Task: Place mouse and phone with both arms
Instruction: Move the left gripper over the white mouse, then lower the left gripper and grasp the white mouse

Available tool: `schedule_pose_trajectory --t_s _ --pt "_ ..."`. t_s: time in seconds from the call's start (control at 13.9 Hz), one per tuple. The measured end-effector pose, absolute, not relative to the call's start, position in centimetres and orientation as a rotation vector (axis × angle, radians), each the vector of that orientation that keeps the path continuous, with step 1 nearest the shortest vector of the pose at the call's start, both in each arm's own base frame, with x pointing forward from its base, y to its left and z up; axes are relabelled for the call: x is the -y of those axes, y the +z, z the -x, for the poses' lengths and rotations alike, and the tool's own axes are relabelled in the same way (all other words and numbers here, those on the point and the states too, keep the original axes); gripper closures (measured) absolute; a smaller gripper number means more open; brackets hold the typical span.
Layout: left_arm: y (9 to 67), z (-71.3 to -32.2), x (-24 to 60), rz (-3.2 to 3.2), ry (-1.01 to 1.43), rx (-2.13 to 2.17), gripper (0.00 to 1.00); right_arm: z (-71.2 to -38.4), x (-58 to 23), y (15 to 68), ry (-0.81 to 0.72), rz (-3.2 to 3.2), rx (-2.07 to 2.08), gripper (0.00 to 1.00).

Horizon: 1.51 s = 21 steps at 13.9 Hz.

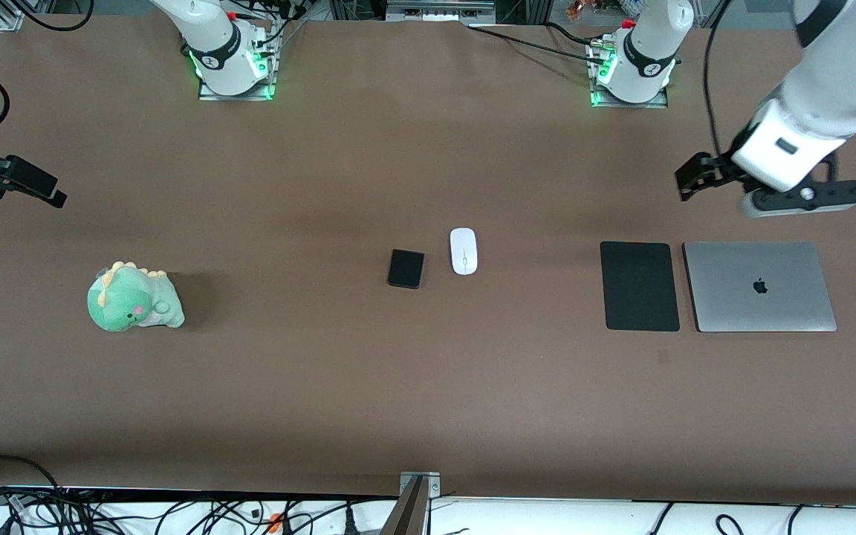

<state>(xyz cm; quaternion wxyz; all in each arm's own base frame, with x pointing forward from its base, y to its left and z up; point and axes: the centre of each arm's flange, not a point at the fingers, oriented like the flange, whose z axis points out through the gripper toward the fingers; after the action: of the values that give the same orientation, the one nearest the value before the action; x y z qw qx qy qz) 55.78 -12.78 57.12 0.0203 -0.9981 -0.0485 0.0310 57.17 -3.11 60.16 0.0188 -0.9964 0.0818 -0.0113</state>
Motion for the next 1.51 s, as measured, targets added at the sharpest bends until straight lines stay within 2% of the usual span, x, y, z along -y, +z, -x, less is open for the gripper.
schedule_pose_trajectory --t_s 0.65,1.15,1.51 --pt "49.3 -58.1 28.4 3.156 0.149 0.301 0.0 -57.2 2.7 60.1 -0.031 3.094 -0.243 0.0" --pt "39.2 -56.2 38.8 3.087 0.111 0.359 0.0 -57.2 1.2 59.6 0.004 3.098 -0.199 0.0" --pt "33.1 -55.3 42.3 3.073 0.101 0.339 0.0 -57.0 -0.2 58.1 0.114 3.102 -0.163 0.0"
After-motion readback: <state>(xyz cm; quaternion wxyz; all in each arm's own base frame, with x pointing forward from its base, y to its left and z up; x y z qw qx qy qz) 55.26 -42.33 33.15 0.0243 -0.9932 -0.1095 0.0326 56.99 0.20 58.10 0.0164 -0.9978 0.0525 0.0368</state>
